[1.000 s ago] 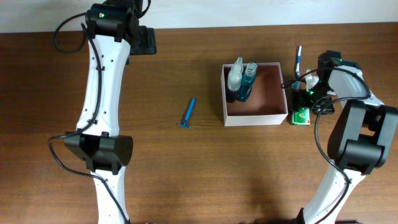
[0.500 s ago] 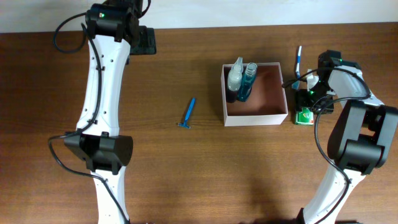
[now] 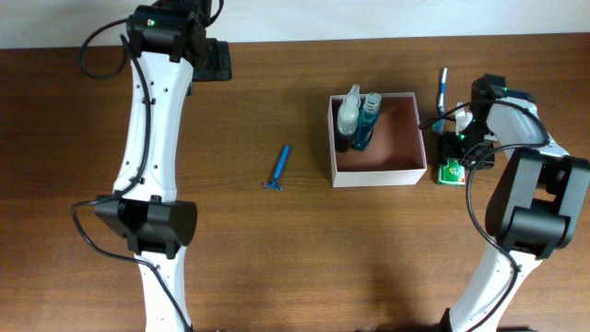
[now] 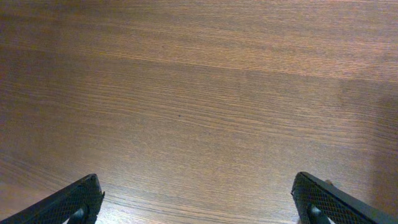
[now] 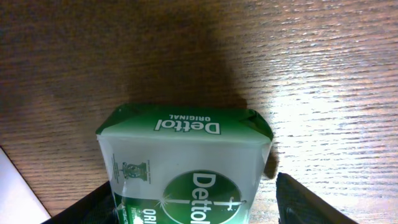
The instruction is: Pack container
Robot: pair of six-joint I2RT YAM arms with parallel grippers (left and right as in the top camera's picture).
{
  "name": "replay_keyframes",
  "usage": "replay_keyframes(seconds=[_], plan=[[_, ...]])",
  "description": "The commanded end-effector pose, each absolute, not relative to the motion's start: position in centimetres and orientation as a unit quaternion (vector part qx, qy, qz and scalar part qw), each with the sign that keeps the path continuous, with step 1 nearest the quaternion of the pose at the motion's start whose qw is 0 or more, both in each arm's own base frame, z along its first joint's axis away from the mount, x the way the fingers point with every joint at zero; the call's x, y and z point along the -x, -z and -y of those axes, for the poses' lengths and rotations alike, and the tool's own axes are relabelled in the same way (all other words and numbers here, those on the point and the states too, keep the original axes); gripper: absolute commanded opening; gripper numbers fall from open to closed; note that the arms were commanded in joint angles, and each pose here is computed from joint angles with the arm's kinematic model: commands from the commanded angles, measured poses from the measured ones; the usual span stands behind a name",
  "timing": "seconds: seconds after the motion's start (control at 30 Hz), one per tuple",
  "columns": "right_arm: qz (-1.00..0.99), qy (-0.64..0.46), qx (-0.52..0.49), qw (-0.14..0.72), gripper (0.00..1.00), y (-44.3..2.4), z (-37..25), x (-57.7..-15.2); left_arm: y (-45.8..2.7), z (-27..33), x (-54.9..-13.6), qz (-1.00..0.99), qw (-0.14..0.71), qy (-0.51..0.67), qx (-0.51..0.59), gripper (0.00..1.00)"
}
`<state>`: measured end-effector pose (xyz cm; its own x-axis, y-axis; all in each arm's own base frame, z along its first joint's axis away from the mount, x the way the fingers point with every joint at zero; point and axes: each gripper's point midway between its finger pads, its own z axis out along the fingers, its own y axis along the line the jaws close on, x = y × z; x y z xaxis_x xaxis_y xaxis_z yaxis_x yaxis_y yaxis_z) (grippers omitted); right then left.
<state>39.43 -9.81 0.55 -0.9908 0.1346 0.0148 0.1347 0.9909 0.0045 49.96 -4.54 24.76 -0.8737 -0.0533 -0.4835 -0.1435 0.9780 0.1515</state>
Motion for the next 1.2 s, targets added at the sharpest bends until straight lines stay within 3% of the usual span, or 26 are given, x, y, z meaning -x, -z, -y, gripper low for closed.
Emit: replay_keyframes(seconds=[0.0, 0.7, 1.17], plan=[[0.997, -0.005, 0.071, 0.010, 0.71, -0.6, 9.9, -39.1, -25.1, 4.3, -49.9, -0.962, 0.250, -0.097, 0.051, 0.99], [0.998, -0.024, 0.060, 0.007, 0.68, -0.6, 10.6, -39.3, -25.1, 4.3, -49.9, -0.962, 0.250, -0.097, 0.051, 0.99], [0.998, -0.022, 0.060, 0.020, 0.60, 0.9, 10.6, -39.2, -25.1, 4.3, -49.9, -0.962, 0.250, -0.097, 0.051, 0.99]])
